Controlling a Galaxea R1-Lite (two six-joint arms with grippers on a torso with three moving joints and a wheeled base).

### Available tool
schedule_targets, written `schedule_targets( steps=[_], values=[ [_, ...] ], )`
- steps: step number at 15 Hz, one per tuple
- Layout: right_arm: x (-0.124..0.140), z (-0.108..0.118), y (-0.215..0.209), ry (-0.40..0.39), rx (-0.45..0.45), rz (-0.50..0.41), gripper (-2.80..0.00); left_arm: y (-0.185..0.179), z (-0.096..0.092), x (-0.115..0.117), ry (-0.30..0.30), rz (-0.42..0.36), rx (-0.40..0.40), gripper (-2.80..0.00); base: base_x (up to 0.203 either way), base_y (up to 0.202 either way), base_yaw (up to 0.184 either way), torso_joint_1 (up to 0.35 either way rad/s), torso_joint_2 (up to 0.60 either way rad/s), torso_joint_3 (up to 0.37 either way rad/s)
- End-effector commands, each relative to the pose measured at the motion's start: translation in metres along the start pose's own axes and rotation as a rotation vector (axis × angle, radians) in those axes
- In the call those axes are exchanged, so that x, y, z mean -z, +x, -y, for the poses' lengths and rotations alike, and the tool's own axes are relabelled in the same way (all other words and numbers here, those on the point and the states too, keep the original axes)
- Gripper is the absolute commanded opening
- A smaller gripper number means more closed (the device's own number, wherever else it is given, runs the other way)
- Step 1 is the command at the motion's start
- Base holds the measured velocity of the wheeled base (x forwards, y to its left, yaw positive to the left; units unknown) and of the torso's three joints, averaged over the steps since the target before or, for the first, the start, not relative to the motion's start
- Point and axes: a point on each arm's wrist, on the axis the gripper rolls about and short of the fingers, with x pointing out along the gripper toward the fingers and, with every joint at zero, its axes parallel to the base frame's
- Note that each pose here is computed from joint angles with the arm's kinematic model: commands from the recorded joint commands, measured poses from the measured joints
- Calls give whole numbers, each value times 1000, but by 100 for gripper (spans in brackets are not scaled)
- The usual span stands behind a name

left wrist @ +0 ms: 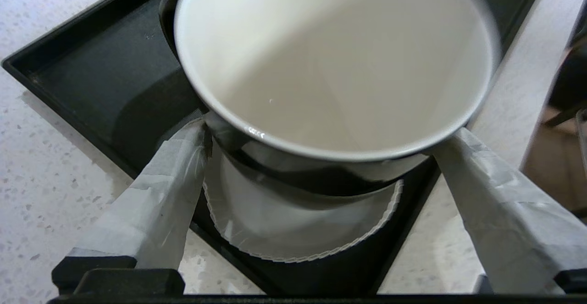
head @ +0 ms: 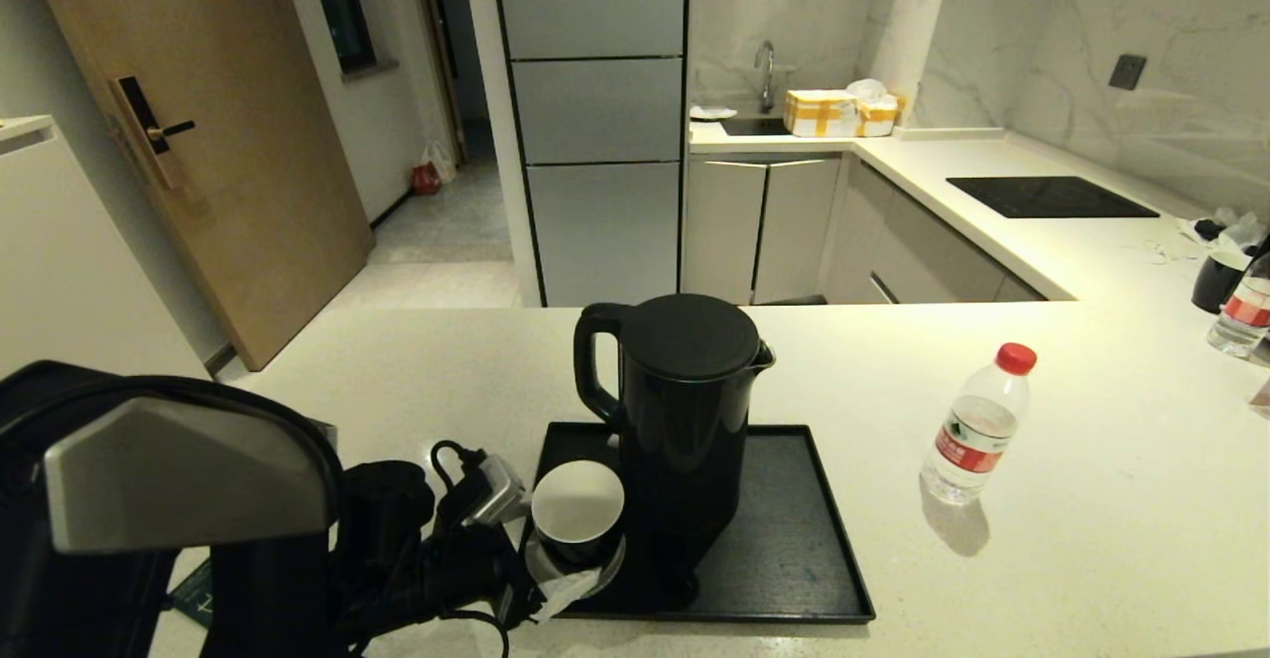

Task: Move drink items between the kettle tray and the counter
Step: Pick up the tea cup

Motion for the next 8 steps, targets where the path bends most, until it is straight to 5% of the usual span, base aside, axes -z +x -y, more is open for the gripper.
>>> schedule_targets(
  steps=[1, 8],
  values=[
    [0, 0, 0, 0, 0, -1, -280, 6, -4, 2, 14, 7, -2, 0, 0, 0, 0, 0, 0, 0],
    [0, 0, 0, 0, 0, -1, -280, 18, -16, -4, 48, 48, -45, 0, 0, 0, 0, 0, 0, 0]
  ],
)
